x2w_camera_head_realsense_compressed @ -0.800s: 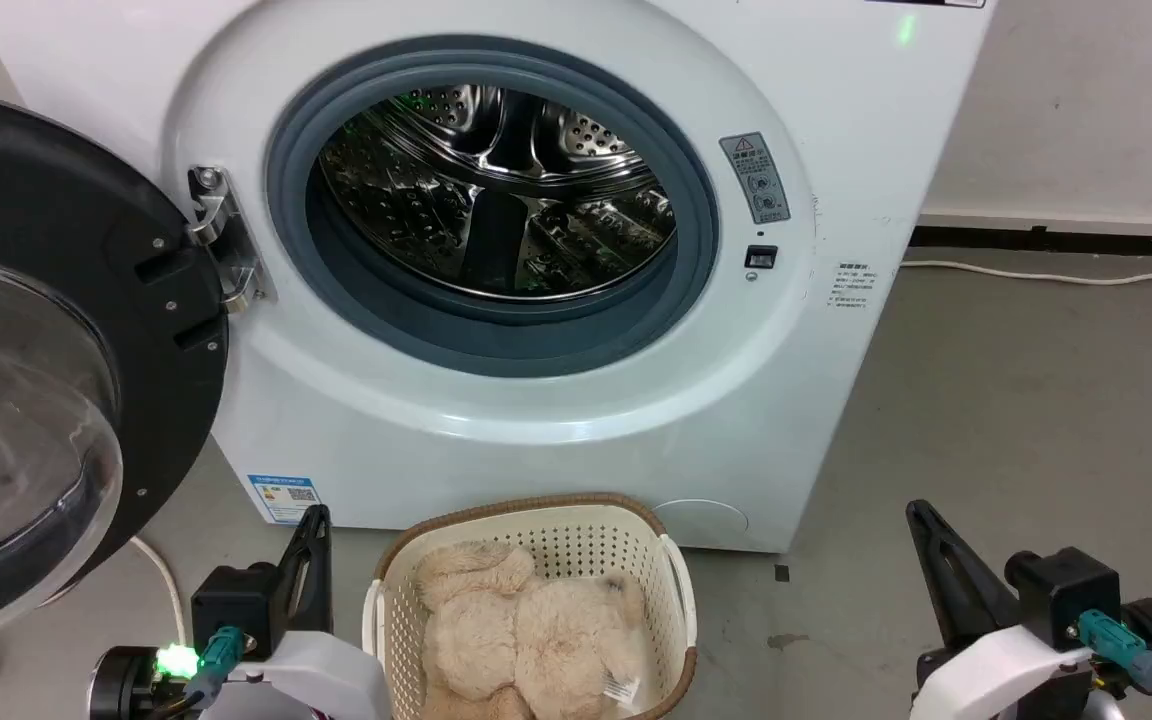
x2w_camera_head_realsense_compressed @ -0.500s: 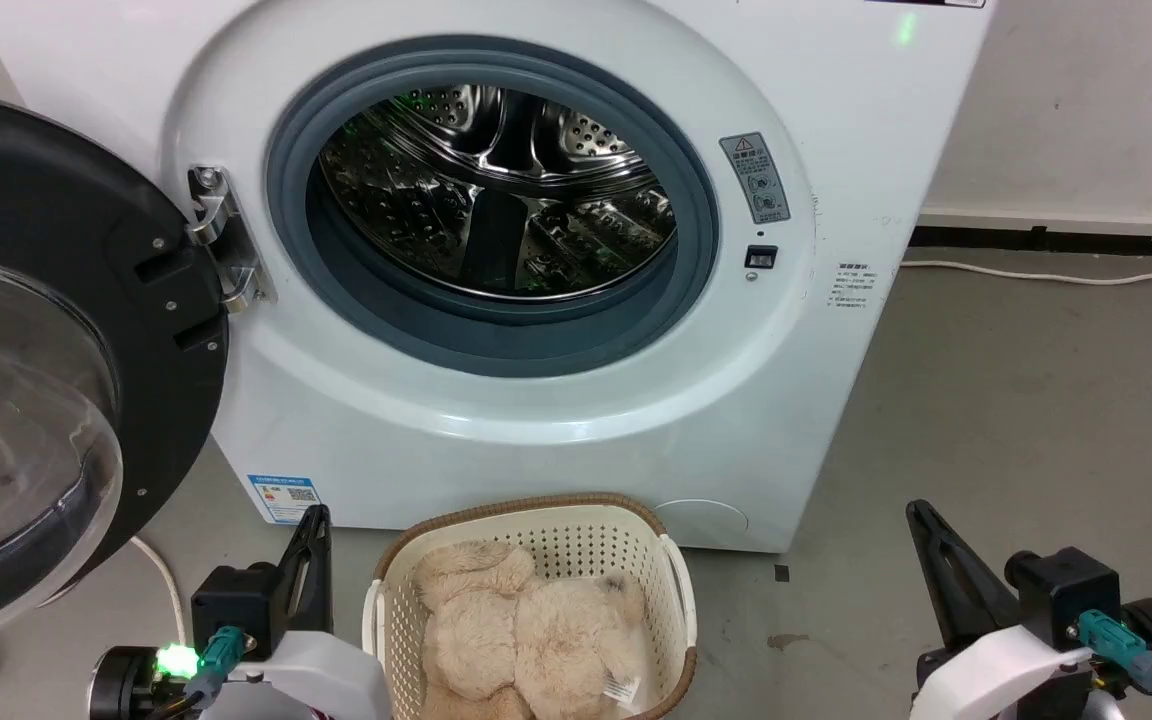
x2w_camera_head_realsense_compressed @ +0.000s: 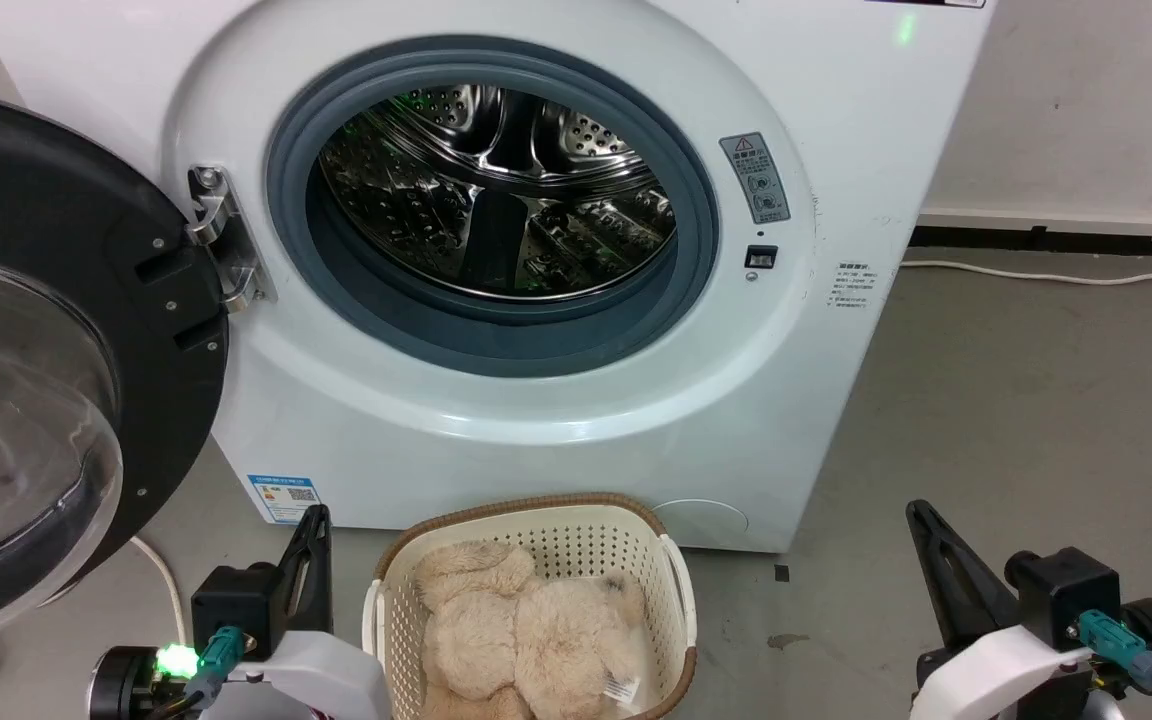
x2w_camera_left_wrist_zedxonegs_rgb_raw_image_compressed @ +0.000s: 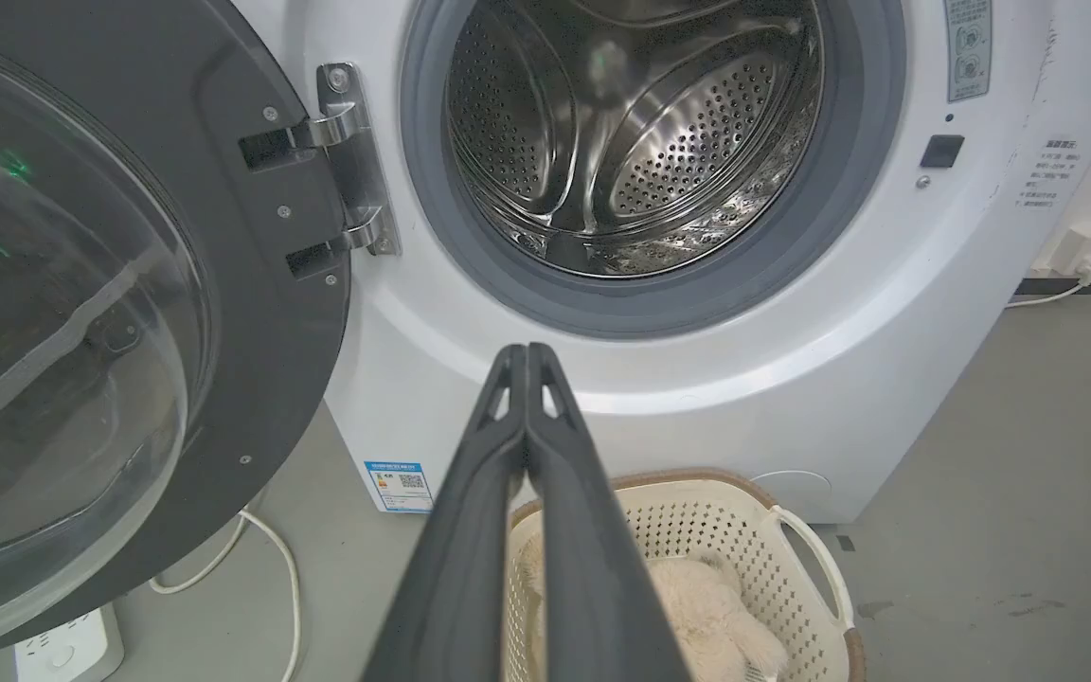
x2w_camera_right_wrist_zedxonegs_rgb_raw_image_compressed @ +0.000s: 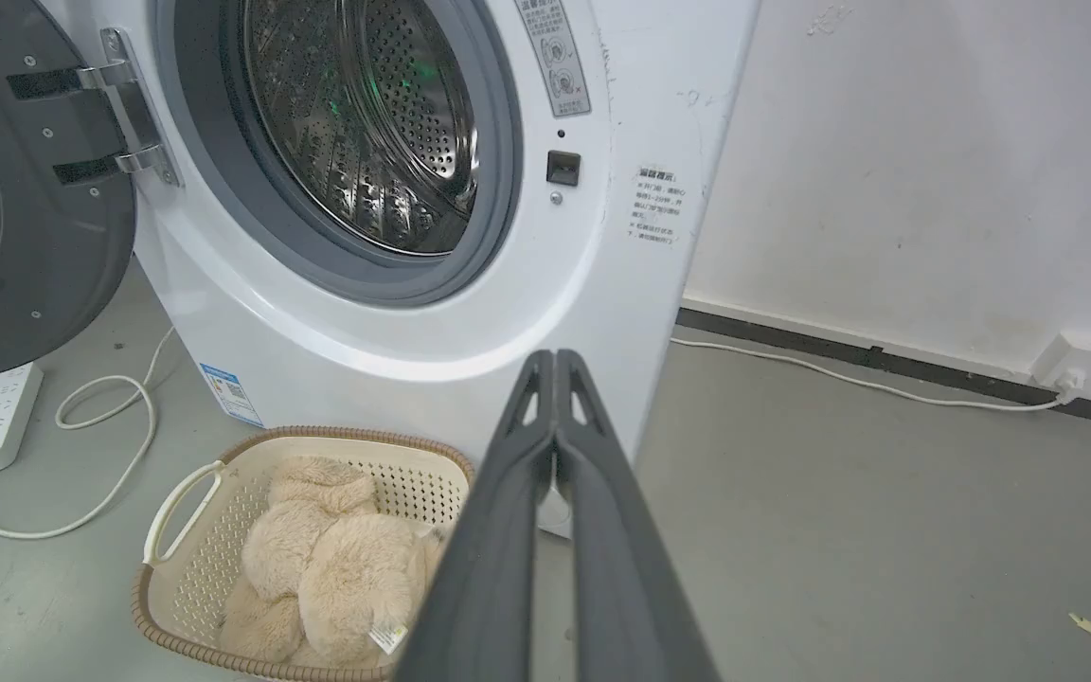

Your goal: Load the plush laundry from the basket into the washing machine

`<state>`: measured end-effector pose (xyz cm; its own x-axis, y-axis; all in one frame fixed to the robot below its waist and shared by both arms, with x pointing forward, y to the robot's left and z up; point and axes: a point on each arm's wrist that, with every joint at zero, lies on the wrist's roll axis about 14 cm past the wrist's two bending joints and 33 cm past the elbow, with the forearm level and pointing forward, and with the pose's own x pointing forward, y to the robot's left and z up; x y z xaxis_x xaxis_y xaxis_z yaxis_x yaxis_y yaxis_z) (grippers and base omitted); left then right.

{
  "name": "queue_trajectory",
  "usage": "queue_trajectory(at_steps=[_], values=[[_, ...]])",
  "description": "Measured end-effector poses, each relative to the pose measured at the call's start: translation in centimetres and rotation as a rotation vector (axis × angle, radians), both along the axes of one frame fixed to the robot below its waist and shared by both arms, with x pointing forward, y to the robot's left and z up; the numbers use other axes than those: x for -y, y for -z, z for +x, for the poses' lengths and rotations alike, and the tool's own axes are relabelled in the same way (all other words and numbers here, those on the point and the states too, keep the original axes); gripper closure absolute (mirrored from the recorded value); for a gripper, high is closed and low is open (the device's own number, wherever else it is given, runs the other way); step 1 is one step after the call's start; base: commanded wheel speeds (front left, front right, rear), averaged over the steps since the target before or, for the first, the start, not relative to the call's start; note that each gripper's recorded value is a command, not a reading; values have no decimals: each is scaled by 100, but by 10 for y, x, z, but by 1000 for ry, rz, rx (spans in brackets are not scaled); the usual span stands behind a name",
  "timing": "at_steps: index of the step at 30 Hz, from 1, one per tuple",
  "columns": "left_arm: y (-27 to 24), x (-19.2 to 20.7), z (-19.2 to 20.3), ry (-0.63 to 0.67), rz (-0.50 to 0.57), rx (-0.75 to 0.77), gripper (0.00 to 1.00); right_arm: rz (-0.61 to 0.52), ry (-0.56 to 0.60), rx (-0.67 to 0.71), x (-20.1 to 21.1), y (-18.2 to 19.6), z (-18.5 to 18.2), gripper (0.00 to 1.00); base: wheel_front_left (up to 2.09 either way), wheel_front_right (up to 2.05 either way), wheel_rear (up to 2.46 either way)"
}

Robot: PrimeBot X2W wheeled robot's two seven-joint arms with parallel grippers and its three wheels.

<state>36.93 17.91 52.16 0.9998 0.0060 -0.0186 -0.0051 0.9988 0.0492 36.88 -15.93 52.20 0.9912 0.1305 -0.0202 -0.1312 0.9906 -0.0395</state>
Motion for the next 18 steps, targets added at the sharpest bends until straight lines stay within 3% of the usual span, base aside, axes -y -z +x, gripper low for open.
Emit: queue_trajectory(at_steps=[3, 4, 18], values=[[0, 0, 0, 0, 0, 0, 100, 0, 0, 0, 0, 0, 0, 100, 0, 0, 0], [0, 0, 0, 1, 0, 0, 0, 0, 0, 0, 0, 0, 0, 0, 0, 0, 0], [3, 9, 2, 19, -9, -2, 0, 12, 19, 2, 6, 1, 0, 0, 0, 0, 0]])
